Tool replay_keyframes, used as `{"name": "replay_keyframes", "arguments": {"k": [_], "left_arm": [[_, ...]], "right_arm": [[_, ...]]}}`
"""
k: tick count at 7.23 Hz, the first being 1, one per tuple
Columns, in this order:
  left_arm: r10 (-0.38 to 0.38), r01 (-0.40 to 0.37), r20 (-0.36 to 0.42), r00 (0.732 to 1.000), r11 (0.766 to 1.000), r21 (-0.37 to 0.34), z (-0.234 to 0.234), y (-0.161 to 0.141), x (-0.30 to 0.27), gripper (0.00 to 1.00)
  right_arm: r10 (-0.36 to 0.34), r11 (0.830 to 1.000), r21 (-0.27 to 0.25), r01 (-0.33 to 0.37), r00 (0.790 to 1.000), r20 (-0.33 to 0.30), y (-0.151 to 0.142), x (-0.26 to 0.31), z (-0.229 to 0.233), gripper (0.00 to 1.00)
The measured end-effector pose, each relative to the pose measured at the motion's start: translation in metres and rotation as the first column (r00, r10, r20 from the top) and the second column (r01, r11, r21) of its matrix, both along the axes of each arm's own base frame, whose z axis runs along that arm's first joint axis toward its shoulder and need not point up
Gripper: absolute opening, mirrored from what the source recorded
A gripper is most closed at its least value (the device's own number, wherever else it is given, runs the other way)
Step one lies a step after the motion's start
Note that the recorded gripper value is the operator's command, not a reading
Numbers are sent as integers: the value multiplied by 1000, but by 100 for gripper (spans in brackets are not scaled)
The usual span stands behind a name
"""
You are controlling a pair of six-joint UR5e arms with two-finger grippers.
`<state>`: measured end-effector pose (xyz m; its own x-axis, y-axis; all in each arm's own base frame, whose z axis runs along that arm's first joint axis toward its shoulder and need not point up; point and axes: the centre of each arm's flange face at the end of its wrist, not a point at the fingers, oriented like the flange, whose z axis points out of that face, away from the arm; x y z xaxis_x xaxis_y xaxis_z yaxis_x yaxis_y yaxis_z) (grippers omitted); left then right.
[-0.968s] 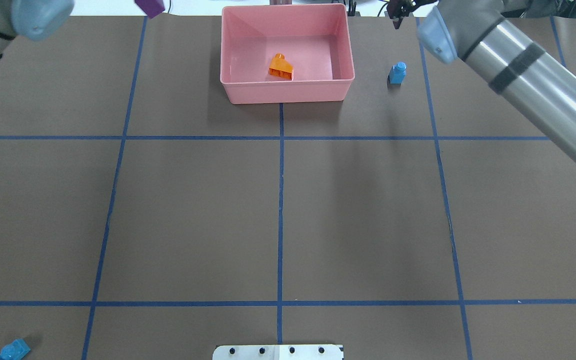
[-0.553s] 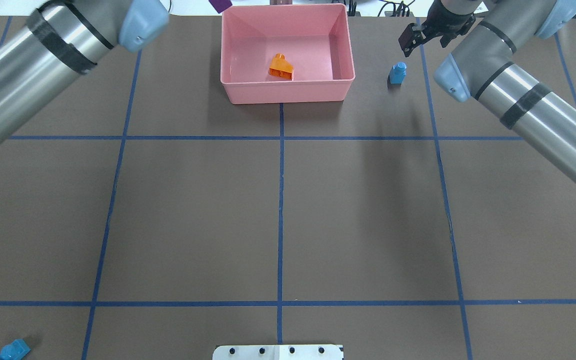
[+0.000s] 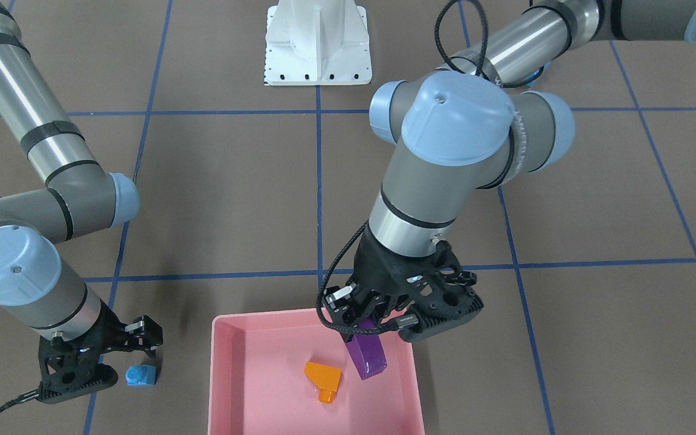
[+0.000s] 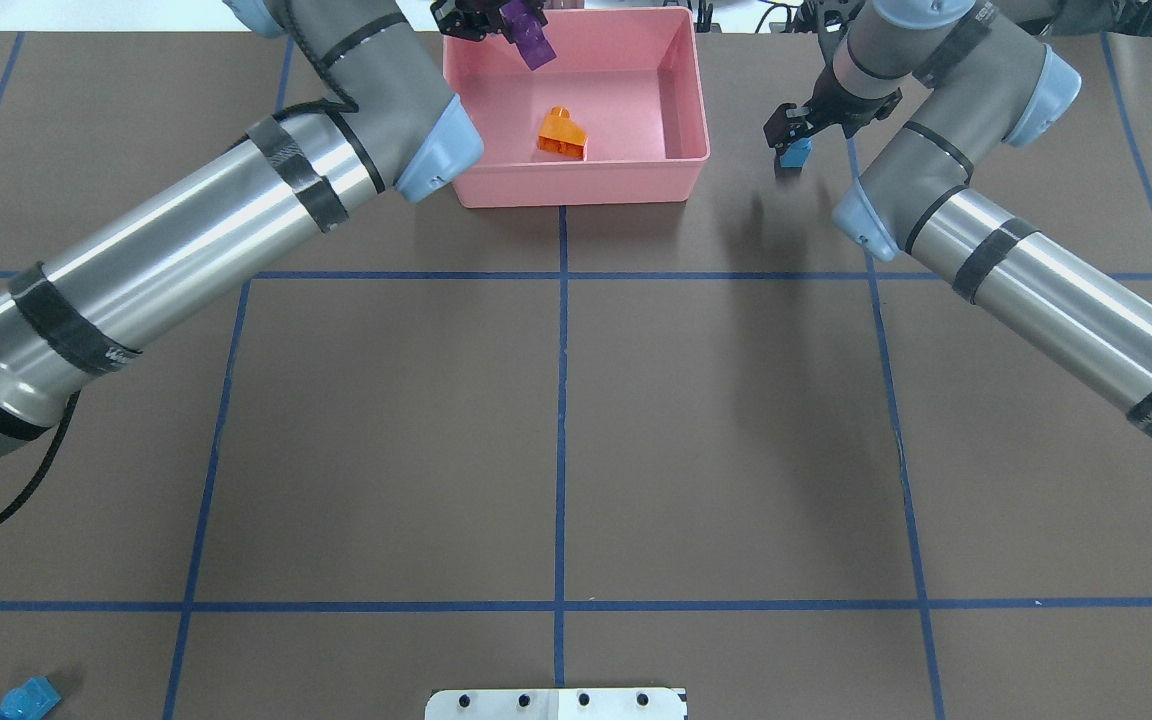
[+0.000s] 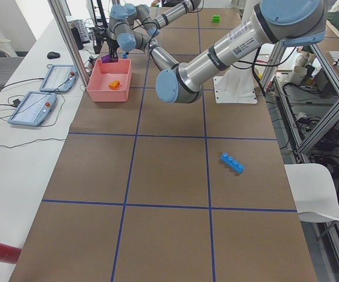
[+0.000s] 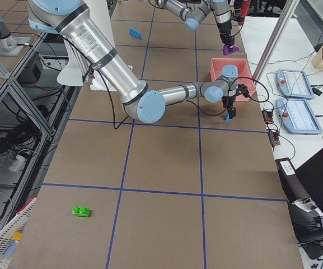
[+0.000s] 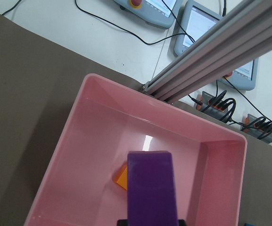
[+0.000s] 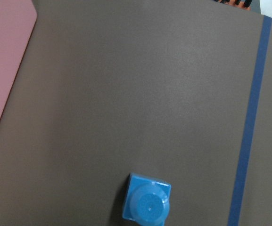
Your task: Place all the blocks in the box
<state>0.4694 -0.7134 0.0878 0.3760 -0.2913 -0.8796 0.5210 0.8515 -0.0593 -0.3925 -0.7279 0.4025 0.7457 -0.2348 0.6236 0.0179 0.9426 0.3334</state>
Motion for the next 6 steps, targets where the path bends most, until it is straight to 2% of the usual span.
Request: {"name": "replay_keyframes", "arguments": {"k": [3, 4, 6], "left_arm": [[-56, 55, 42, 998, 998, 29, 23, -8, 54, 1], [-66, 64, 52, 997, 997, 32, 33, -11, 63, 99], [-67, 65, 73, 995, 997, 39, 45, -10, 78, 100]], "right_arm": [[-5, 1000, -27, 4, 1000, -26, -3, -13, 15, 91], [-3, 999, -34, 1, 999, -35, -4, -14, 21, 85], [0, 999, -37, -2, 999, -42, -7, -16, 21, 88]]}}
